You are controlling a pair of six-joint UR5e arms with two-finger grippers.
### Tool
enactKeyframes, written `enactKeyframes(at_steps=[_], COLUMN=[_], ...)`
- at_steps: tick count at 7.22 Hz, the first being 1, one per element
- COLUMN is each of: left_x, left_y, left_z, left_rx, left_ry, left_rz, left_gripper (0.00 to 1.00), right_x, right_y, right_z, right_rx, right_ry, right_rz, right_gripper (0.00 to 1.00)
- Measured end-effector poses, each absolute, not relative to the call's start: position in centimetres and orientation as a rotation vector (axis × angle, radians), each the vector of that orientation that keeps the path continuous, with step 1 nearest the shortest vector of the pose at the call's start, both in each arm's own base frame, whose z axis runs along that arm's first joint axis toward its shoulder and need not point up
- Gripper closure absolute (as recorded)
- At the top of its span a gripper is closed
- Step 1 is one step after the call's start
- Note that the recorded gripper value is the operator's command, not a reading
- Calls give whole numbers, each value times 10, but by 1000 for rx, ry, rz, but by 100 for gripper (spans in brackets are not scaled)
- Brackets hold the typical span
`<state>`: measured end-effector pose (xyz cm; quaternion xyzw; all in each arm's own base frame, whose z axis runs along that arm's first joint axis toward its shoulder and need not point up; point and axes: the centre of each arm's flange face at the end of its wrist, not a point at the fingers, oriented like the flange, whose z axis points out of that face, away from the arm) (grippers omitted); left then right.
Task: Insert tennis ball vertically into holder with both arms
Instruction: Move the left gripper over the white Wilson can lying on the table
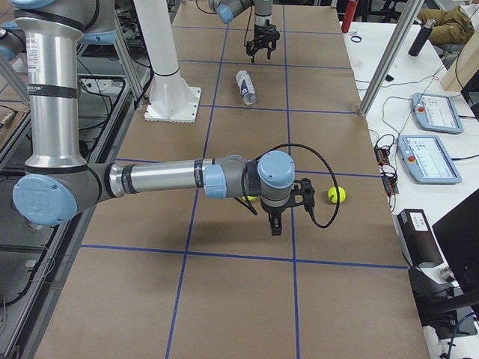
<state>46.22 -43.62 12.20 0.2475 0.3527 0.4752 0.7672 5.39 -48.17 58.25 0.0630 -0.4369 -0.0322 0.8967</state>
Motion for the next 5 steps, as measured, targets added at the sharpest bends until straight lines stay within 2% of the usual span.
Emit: enactKeyframes(at_steps=[5], left_x=[522], left_y=[-418], left_z=[140], left_rx=[544], left_ry=[747], left_rz=[1115], left_gripper=[2], right_x=[45], right_y=[-484], right_z=[580], right_rx=[127], right_ry=[-907], right_rz=[-86], right_gripper=[1])
